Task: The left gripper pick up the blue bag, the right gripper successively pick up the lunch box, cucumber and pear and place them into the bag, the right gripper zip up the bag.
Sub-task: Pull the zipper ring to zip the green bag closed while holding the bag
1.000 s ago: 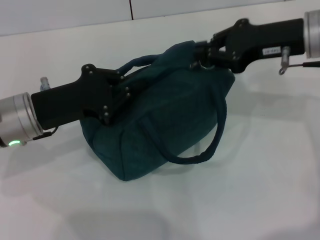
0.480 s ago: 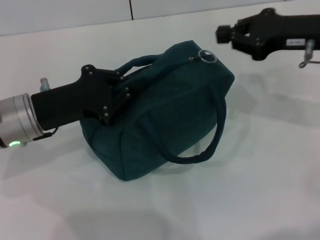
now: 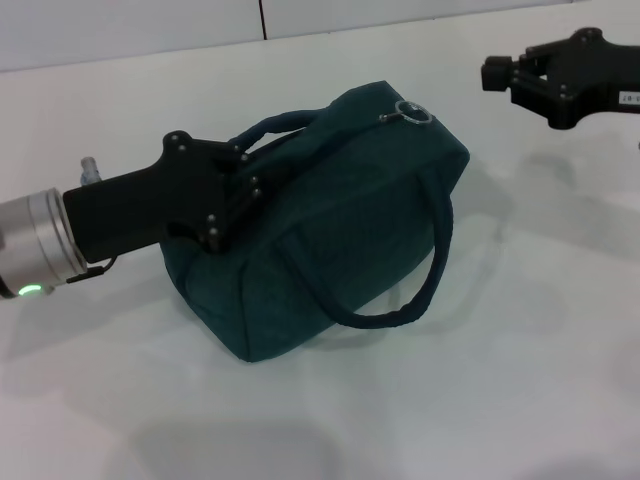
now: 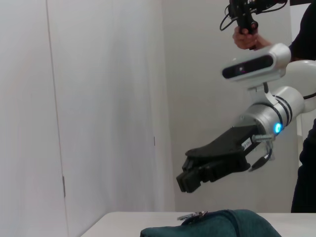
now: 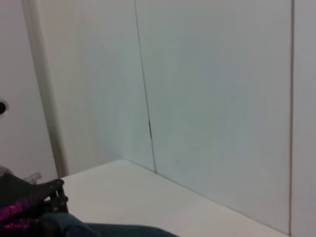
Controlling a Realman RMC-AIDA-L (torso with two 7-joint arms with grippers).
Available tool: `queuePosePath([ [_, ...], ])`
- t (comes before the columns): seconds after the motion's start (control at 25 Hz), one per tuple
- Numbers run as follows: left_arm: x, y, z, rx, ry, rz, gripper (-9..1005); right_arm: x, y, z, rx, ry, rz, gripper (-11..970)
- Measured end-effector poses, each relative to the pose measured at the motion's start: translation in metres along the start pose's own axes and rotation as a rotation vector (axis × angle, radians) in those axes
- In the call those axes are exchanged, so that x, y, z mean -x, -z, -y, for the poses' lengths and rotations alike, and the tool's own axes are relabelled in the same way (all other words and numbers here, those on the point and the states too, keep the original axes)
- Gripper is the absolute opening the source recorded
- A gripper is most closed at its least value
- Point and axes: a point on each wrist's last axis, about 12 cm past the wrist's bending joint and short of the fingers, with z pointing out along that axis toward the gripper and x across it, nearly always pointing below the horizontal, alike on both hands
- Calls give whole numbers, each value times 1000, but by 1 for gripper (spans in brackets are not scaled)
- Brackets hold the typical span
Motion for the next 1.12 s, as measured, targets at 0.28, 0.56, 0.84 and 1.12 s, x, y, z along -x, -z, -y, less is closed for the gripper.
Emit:
queuePosePath([
  [0.28,-1,0,1,2,2,0,49,-13,4,-2,29,5,2,37],
  [0.56,-2,1,1,2,2,-4,48,-30,0,-6,45,71,50,218],
  [0.84,-2,0,2,1,3,-2,49,-37,-13,-12,79,162,85,408],
  [1.12,-2,-1,1,0,2,-6,48,-37,-18,-15,92,250,110,460],
])
